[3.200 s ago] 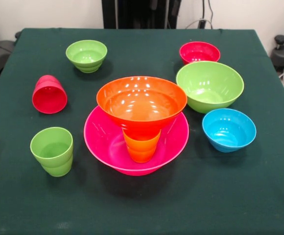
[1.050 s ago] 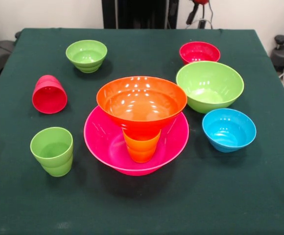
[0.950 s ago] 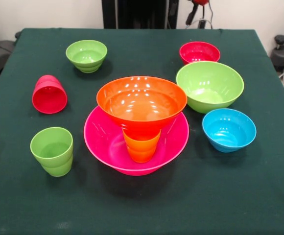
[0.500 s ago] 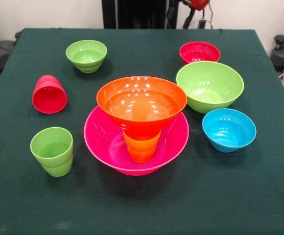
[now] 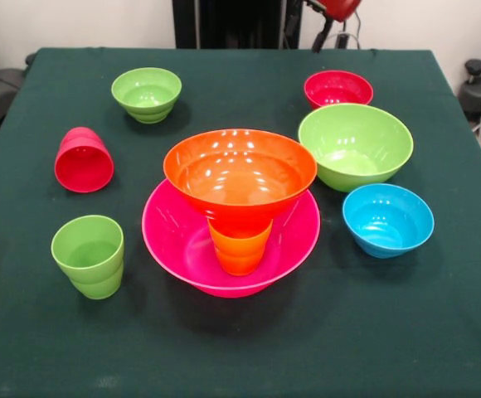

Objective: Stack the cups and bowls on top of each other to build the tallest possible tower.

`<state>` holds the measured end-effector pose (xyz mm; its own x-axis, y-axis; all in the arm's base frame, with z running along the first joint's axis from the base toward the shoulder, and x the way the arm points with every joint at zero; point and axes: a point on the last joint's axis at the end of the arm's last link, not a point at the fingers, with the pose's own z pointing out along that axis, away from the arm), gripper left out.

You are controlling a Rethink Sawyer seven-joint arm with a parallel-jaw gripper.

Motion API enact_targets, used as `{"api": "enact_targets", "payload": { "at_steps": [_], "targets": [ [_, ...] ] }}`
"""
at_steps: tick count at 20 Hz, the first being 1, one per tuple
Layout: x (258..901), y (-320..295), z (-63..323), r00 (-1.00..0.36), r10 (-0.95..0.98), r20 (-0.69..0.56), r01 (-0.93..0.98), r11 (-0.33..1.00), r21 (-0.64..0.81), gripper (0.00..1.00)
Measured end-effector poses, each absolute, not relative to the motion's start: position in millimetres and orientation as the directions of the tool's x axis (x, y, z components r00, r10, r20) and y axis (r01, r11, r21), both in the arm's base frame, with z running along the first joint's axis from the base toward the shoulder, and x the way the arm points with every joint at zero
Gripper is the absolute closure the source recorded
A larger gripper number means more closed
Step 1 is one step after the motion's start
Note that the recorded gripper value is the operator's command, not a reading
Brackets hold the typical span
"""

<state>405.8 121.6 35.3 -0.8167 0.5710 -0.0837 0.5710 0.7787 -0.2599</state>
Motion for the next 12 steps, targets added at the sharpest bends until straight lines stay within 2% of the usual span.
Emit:
{"api": "enact_targets", "payload": {
  "at_steps": [12],
  "targets": [
    [422,129,40,-0.797,0.593,-0.118,0.602,0.762,-0.240,0.00]
  ]
}}
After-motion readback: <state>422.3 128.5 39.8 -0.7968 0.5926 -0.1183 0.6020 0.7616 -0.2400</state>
